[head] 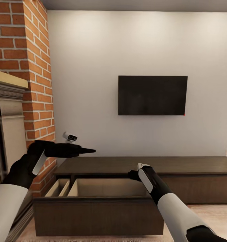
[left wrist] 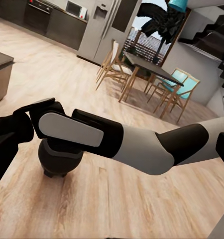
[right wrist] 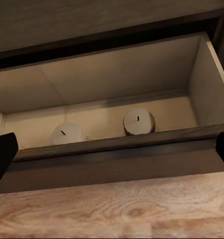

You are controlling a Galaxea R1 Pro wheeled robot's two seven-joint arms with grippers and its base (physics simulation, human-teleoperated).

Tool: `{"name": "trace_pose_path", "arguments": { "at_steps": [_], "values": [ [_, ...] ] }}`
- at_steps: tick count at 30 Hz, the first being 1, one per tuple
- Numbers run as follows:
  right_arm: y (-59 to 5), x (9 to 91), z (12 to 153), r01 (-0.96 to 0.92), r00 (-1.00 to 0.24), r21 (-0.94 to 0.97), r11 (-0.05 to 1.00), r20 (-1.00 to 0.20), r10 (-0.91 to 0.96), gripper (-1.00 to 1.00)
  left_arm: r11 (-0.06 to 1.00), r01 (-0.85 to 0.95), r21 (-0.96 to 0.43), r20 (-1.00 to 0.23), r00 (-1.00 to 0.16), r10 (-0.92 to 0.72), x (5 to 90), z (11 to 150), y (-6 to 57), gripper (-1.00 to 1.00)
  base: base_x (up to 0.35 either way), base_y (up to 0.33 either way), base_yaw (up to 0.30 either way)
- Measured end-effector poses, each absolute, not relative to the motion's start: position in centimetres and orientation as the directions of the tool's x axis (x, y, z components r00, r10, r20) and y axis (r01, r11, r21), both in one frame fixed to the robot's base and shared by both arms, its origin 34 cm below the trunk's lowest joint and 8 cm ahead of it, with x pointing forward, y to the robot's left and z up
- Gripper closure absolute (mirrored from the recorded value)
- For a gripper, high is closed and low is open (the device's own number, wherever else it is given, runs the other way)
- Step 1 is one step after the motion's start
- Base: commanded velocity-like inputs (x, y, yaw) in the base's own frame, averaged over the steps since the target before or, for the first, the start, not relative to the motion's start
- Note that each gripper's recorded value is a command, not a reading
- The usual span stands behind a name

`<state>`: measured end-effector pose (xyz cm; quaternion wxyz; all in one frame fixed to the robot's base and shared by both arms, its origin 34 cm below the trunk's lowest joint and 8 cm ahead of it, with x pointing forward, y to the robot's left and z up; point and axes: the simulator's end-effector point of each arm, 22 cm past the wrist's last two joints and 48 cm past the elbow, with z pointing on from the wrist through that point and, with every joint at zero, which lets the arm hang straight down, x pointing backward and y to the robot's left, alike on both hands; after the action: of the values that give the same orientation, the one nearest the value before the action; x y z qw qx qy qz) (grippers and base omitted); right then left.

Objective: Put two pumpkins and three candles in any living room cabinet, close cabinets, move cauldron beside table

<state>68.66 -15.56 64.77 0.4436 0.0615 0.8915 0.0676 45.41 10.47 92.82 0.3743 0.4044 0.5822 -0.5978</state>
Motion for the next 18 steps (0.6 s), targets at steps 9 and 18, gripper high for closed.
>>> {"name": "trace_pose_path", "arguments": {
  "at_steps": [9,18],
  "values": [
    [-15.5,69.2,66.8,0.049,-0.599,0.176,0.983,-0.782,0.170,-1.00,-0.040,0.918,-0.395,-0.919,-0.394,0.024,46.0,94.8,10.5,-1.00,-0.329,0.000,0.000],
    [-15.5,69.7,68.8,0.048,-0.599,0.175,0.983,-0.783,0.169,-1.00,-0.040,0.917,-0.396,-0.918,-0.396,0.024,46.5,96.8,10.4,-1.00,-0.220,0.000,0.000]
  ]
}}
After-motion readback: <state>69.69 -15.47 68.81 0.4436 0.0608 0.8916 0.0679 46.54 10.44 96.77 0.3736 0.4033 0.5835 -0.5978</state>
